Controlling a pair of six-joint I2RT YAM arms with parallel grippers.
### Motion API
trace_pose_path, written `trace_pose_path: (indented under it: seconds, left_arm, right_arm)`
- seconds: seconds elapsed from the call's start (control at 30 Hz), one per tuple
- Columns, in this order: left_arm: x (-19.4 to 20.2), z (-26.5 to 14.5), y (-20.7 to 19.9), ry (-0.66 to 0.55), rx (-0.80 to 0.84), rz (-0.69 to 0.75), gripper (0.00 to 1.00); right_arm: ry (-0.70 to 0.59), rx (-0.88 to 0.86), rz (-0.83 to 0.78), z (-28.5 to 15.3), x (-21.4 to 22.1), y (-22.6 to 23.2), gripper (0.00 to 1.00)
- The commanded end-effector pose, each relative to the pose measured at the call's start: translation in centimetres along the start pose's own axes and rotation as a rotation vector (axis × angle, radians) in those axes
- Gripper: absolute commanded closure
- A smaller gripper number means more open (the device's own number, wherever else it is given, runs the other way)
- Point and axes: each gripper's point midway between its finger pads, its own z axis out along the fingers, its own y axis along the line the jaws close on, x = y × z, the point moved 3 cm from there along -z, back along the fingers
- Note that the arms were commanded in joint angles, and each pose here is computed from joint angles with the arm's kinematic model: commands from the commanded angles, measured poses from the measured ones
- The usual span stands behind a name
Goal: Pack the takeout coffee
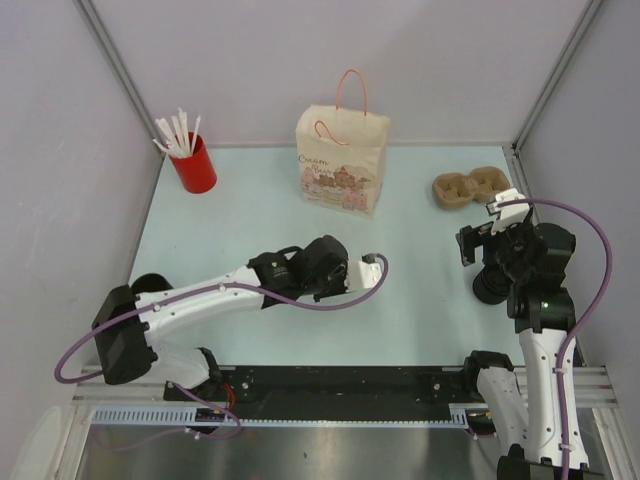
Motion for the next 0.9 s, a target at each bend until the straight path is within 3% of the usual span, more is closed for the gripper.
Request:
trace_pose_path:
  seconds: [0.0, 0.87]
  left_arm:
    - [-1.4, 1.5, -1.9, -0.063, 0.026, 0.036, 1.0]
    - [-0.5, 4.9, -2.6, -0.039, -0.024, -0.057, 1.0]
  right_arm:
    - [-0.027, 0.028, -0.024, 0.1, -0.6, -0.5, 0.0]
    - [-0.024, 0.023, -0.035, 0.1, -0.6, -0.4, 0.0]
